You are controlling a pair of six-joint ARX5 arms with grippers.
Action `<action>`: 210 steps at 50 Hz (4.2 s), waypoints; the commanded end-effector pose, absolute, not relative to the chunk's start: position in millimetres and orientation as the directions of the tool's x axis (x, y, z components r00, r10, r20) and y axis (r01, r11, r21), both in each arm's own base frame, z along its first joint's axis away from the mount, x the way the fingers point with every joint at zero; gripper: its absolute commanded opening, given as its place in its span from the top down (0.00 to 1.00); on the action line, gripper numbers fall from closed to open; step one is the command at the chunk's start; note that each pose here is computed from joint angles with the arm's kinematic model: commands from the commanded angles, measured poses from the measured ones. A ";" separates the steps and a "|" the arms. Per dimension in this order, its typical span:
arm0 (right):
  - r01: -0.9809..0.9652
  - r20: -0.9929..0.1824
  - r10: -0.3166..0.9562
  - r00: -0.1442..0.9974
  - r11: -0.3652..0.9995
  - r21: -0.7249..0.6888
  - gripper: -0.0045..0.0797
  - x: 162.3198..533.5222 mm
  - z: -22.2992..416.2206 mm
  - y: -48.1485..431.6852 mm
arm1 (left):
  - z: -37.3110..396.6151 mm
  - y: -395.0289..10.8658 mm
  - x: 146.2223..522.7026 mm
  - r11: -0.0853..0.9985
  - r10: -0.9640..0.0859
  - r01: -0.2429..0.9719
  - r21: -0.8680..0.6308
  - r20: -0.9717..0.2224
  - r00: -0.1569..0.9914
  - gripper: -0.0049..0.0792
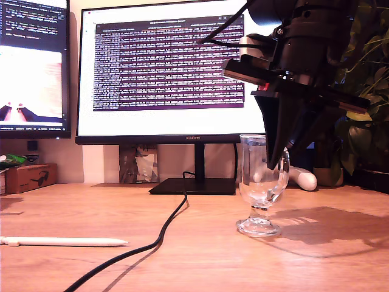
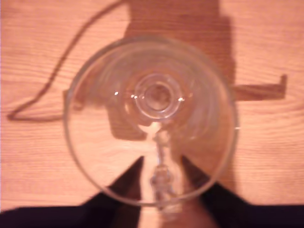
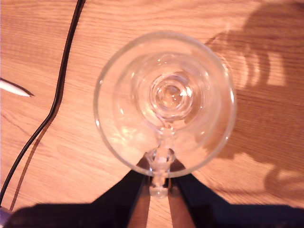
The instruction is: Pick the small glass cups in front of you with each of your hands, and place them behind the white pen
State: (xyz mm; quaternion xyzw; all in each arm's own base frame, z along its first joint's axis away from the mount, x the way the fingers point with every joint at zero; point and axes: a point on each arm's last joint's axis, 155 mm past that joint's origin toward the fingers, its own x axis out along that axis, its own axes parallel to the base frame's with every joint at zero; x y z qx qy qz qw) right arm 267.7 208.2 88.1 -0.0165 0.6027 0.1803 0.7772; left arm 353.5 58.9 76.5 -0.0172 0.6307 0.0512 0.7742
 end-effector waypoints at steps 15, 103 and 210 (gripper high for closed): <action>-0.303 -0.937 0.269 0.220 0.932 0.197 0.96 271.1 89.7 211.4 | 76.2 60.8 361.2 0.996 0.058 -0.075 0.042 -0.973 0.222 0.97; -0.420 -0.809 0.476 0.344 0.849 0.320 0.96 295.4 174.7 294.9 | 144.8 -78.7 346.4 0.948 -0.261 0.266 -0.173 -0.904 0.339 0.97; -0.507 -0.857 0.471 0.209 0.801 0.317 0.96 300.4 100.4 380.4 | 95.4 -130.9 306.2 0.878 -0.339 0.418 -0.232 -0.918 0.204 0.97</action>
